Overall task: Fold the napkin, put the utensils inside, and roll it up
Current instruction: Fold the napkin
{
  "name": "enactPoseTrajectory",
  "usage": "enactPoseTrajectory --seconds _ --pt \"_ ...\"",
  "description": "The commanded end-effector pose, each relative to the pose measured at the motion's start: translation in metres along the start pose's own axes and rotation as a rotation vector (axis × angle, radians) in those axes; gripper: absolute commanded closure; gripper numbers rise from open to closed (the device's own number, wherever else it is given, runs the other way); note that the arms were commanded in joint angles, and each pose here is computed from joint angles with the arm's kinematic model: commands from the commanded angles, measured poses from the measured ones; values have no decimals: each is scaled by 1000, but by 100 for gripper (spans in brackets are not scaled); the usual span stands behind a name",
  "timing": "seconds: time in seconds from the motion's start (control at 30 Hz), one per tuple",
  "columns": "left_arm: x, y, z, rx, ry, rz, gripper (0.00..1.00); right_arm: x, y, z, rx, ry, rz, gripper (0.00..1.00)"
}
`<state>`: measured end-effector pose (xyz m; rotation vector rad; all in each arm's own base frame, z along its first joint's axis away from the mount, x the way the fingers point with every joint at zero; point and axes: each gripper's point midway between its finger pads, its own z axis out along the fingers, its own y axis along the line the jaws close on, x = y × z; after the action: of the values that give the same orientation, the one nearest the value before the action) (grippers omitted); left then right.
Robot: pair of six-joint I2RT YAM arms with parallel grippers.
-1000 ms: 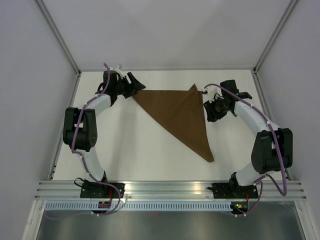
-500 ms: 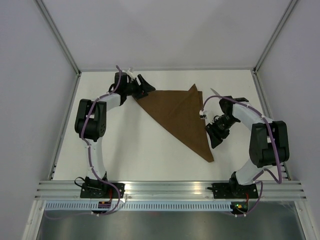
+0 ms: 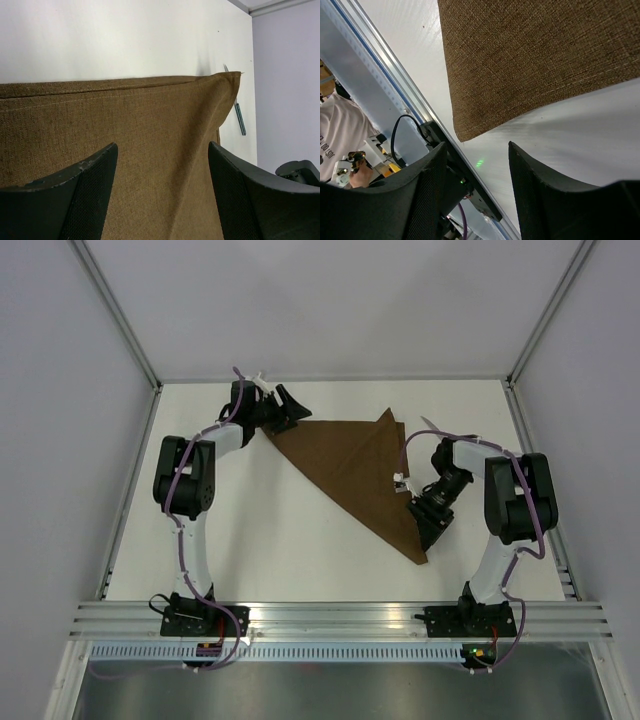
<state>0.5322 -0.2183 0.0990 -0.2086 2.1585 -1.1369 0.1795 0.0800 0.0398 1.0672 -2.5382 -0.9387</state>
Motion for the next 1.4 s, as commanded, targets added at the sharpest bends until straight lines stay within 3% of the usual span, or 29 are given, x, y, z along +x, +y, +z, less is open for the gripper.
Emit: enactPoseTrajectory --seconds 0.0,0.73,1.27,1.37 --pt "-6 5 8 -26 -10 -39 23 -5 5 -1 -50 -13 -8 42" --pt "4 33 14 -123 -2 -86 24 -6 0 21 -104 7 62 46" --pt "5 40 17 -154 4 -96 25 0 14 14 -114 35 -30 86" --pt "5 43 18 -161 5 -100 25 3 17 11 -116 49 -56 89"
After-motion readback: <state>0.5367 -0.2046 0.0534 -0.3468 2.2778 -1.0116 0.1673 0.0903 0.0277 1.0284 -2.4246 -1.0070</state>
